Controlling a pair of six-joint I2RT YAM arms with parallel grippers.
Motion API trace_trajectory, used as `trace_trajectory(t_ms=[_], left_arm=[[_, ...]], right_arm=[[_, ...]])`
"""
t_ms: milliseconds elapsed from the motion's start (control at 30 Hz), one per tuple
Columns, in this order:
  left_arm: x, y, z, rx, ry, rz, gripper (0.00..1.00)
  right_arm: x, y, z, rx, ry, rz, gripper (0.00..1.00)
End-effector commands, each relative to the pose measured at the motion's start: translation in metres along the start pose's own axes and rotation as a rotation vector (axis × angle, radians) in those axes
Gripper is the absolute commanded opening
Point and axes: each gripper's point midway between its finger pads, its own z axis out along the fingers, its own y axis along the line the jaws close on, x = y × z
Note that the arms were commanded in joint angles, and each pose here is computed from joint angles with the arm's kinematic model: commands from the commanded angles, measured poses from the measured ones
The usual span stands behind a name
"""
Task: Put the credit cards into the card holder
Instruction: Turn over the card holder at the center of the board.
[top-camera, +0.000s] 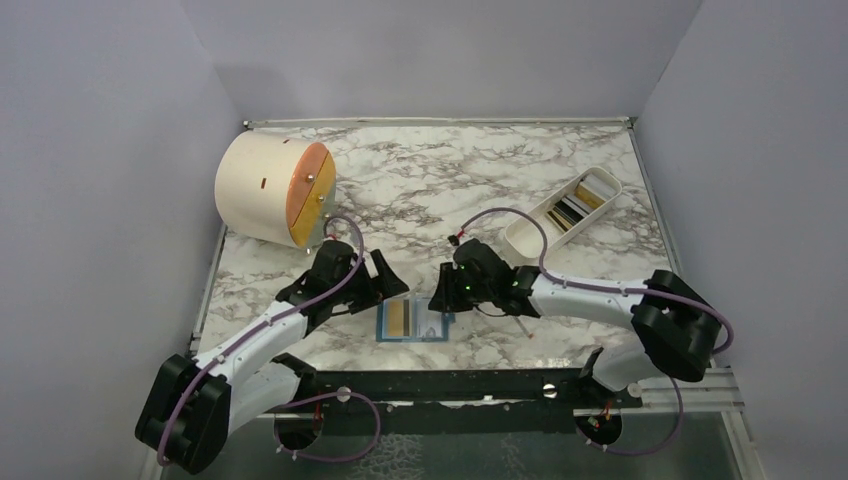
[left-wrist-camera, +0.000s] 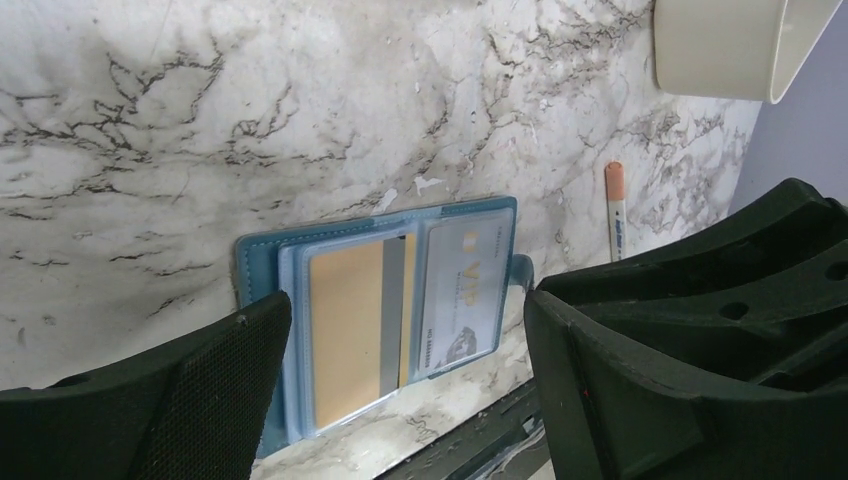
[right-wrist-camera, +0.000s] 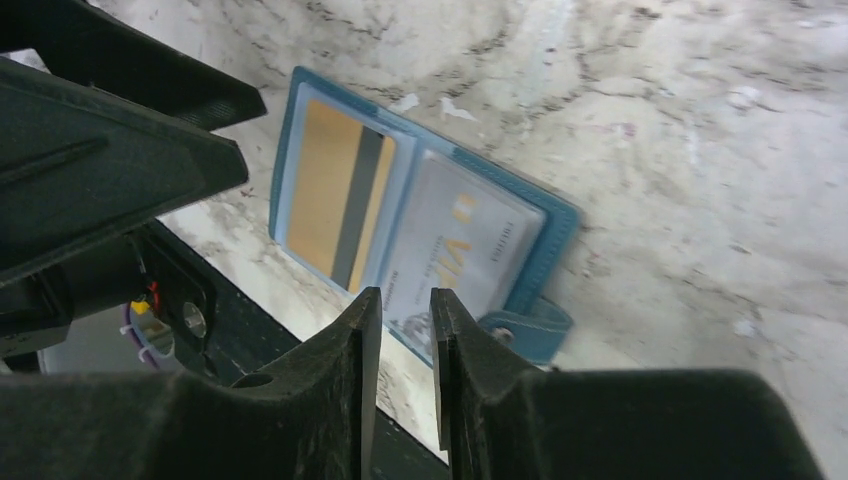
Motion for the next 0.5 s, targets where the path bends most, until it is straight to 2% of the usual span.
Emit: trace_trajectory(t_ms=[0, 167, 467], left_arm=[[0.008, -0.007, -0.006, 0.107, 0.029, -0.033, 0.88], [0.012, -0.007, -0.007, 0.131, 0.034, -0.049, 0.88], [0.017, -0.003, -0.006, 0.136, 0.044, -0.054, 0.89]], right_arm=[[0.000, 0.038, 0.017, -0.090, 0.024, -0.006, 0.24], [0.014, 0.050, 0.039, -0.093, 0.088, -0.031, 0.22], [0.035, 0.031, 0.064, -0.024, 0.158, -0.028, 0.12]])
